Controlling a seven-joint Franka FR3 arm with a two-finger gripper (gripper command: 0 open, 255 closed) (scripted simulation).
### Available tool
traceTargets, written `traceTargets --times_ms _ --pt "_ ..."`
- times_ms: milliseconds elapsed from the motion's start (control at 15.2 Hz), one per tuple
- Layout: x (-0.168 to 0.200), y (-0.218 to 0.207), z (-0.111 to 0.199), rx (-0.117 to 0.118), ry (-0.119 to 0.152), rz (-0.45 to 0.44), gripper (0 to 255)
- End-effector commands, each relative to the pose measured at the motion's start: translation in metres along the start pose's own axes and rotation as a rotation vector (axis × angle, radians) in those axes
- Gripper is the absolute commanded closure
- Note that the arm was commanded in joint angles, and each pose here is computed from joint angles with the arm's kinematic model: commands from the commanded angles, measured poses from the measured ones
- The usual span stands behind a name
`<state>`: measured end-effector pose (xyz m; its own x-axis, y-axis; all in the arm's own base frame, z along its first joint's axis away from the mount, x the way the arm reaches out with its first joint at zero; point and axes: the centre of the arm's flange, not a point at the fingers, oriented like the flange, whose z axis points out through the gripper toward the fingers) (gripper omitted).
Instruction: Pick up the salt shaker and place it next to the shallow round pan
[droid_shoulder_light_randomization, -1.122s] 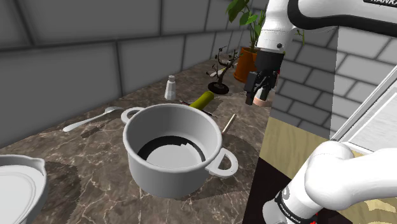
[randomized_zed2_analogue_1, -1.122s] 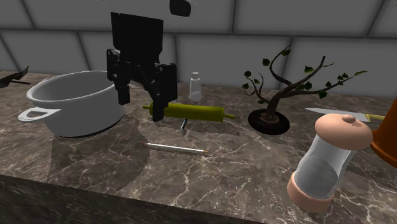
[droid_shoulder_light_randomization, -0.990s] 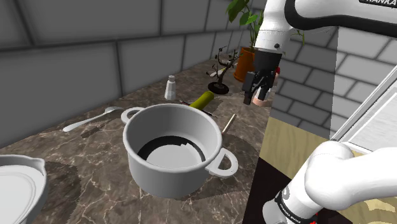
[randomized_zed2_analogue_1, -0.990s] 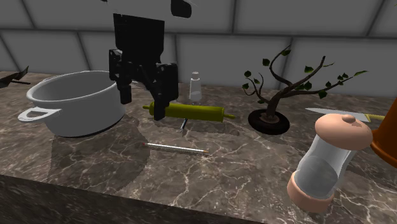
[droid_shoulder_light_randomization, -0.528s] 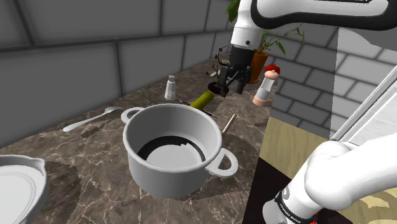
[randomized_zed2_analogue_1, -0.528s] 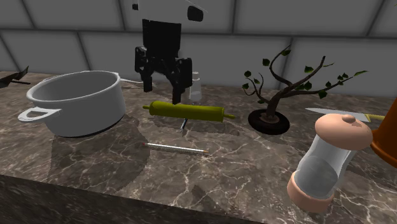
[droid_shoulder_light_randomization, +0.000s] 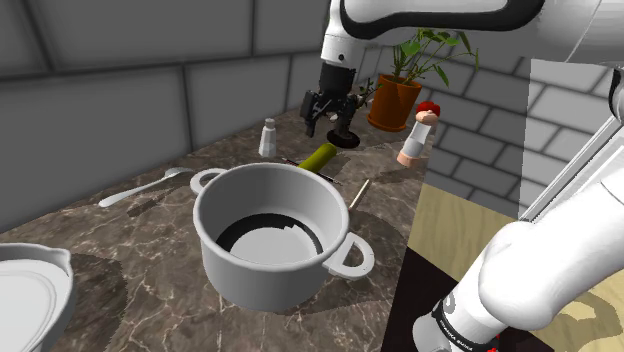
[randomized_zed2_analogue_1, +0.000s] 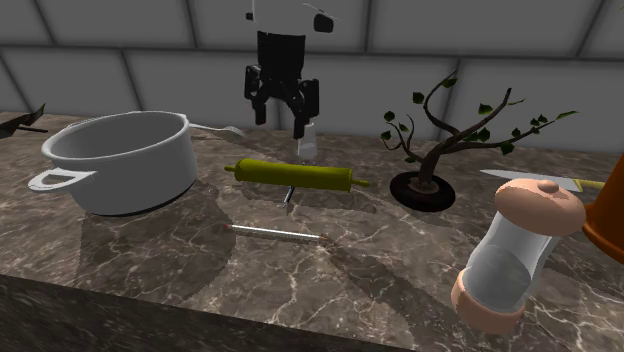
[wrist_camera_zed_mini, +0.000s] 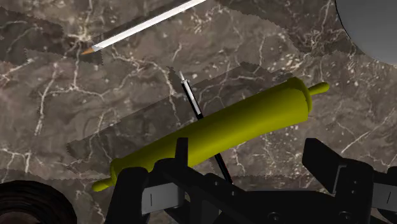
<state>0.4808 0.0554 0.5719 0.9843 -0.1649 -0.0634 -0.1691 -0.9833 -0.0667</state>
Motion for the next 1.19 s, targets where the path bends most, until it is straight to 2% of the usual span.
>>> traceTargets --times_ms 0,726,1122 --pt "0.023 -0.009 0.002 0.002 0.013 0.007 0" --pt "0.151 -0.052 -0.001 0.011 0.078 0.042 0" --pt "0.154 -0.052 0.025 0.011 0.079 0.042 0"
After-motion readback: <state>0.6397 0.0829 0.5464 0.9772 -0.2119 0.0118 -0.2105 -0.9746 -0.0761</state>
